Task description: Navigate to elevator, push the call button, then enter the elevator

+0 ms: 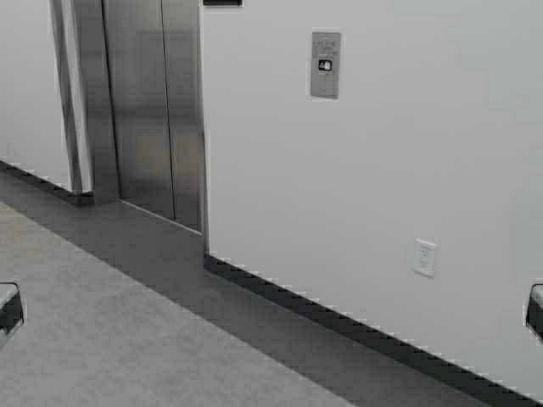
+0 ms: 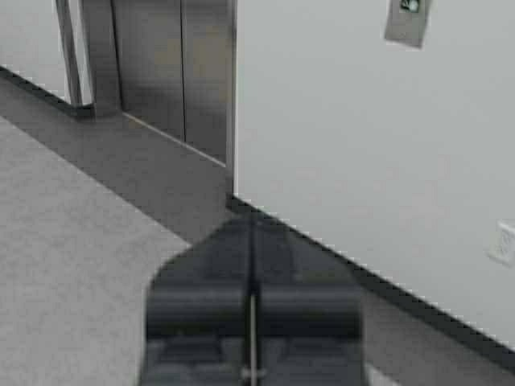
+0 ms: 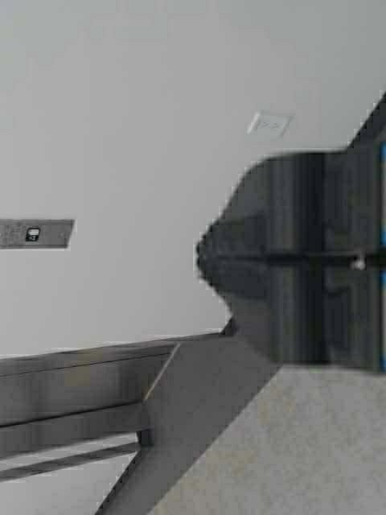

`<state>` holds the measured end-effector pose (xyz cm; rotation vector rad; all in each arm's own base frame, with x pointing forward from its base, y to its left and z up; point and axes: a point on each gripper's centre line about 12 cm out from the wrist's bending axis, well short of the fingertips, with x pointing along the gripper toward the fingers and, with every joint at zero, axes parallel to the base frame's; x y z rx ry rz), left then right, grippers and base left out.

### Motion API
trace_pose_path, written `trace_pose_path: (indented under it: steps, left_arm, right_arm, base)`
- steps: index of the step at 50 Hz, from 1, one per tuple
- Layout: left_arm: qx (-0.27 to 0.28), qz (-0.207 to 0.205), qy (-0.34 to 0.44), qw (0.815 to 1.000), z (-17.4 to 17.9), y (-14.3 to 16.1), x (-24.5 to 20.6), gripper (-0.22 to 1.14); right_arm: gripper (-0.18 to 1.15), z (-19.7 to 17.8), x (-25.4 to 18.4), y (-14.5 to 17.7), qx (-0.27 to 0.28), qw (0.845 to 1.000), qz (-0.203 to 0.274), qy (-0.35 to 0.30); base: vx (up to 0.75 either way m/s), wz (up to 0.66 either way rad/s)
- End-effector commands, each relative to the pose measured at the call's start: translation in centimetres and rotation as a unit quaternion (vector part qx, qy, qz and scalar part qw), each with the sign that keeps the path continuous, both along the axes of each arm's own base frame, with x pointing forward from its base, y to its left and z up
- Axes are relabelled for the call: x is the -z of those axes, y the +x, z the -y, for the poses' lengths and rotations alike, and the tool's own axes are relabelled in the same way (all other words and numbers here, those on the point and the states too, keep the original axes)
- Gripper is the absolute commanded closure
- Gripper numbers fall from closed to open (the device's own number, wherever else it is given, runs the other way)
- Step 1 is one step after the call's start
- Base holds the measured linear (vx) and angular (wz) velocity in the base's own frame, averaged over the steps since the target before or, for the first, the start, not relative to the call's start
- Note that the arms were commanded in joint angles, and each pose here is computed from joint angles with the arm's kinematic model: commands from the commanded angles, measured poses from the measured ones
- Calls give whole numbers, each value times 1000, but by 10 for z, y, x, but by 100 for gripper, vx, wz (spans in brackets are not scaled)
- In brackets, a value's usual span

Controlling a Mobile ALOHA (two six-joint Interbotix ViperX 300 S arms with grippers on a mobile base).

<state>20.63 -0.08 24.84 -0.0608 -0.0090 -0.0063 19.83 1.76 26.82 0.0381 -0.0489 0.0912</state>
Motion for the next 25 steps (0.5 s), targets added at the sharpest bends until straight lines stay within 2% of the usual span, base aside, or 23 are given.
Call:
trace_pose_path:
  steps: [1, 25]
  left_arm:
    - [0, 11, -2, 1000, 0, -1, -5, 89]
    - [-1, 13, -15, 1000, 0, 1, -8, 89]
  right_arm:
    - [92, -1, -6, 3, -1, 1000, 6, -4]
    - [92, -3, -8, 2, -9, 1000, 12, -25]
  base:
    - [63, 6]
    - [57, 22]
